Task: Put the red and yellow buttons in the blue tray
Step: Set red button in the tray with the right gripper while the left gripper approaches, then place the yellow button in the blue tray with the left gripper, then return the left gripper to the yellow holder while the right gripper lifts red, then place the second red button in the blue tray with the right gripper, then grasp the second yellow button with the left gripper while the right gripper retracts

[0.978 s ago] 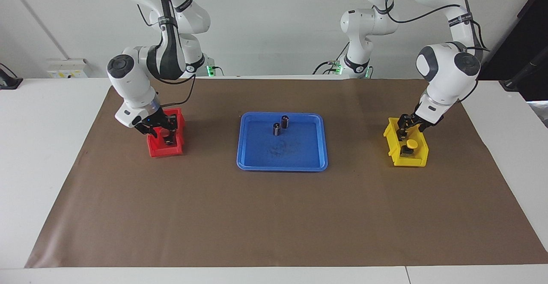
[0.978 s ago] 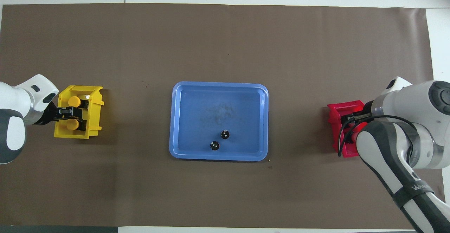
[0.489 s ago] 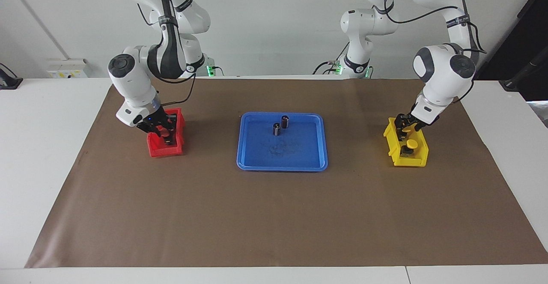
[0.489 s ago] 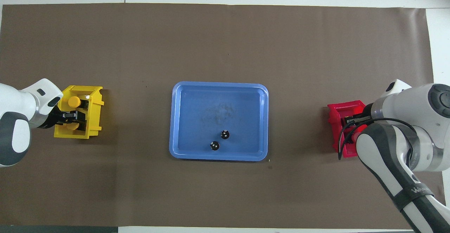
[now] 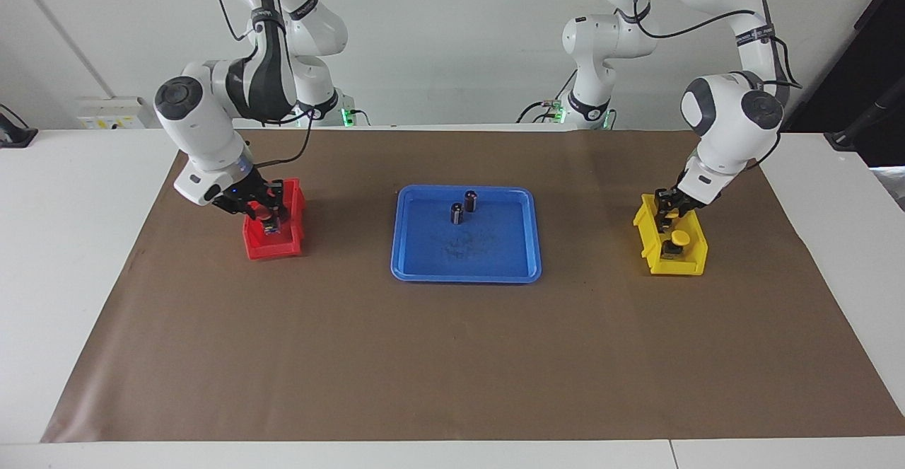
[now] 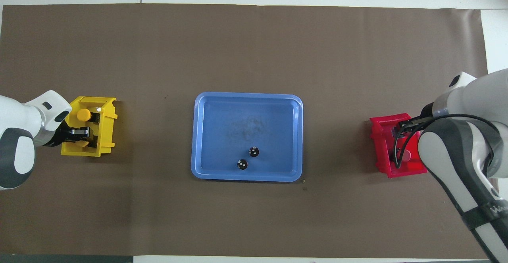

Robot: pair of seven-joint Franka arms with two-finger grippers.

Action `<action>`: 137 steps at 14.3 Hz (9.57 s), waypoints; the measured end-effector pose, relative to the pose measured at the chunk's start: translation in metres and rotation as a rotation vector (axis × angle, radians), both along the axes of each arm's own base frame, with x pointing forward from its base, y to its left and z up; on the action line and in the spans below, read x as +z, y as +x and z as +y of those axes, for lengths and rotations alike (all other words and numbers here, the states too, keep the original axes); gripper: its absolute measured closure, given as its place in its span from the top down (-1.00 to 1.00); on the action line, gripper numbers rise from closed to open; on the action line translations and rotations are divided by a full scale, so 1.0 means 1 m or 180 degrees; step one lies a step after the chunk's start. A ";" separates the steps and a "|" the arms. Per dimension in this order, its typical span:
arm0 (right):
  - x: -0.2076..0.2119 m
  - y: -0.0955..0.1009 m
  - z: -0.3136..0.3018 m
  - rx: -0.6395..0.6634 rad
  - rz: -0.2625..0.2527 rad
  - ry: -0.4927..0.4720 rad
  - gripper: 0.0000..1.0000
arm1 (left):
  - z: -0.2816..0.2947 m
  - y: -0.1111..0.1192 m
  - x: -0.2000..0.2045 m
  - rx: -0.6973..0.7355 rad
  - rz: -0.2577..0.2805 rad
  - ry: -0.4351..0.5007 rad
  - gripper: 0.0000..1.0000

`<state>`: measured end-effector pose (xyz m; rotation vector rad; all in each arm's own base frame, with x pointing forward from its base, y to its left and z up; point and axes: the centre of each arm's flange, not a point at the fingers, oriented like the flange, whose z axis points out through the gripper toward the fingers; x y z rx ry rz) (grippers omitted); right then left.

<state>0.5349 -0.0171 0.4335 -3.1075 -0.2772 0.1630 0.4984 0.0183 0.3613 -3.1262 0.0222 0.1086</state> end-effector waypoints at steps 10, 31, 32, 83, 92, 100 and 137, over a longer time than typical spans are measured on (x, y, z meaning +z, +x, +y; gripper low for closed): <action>0.074 0.044 0.296 -0.0633 -0.0380 0.0242 -0.16 | -0.006 0.030 0.133 0.0082 0.0121 -0.0024 -0.17; -0.077 0.016 0.392 -0.0718 -0.0269 0.0022 0.43 | -0.266 0.027 0.087 0.0564 -0.0106 -0.0299 -0.17; -0.069 0.020 0.389 -0.0738 -0.0305 0.0047 0.54 | -0.275 0.024 0.085 0.0546 -0.0104 -0.0319 -0.17; -0.086 -0.100 -0.020 0.0090 -0.0184 0.0153 -0.18 | -0.032 0.050 0.206 0.0096 -0.0059 -0.0328 1.00; 0.063 -0.018 0.155 -0.0406 -0.0302 0.0197 -0.18 | -0.020 0.052 0.193 -0.0209 -0.0104 -0.0213 1.00; -0.007 0.002 0.275 -0.0734 -0.0377 0.0280 -0.18 | -0.015 0.049 0.093 -0.0189 -0.0195 -0.0188 0.89; 0.129 0.054 0.075 -0.1091 -0.0299 0.0036 1.00 | 0.000 0.067 0.083 -0.0149 -0.0001 -0.0165 -0.18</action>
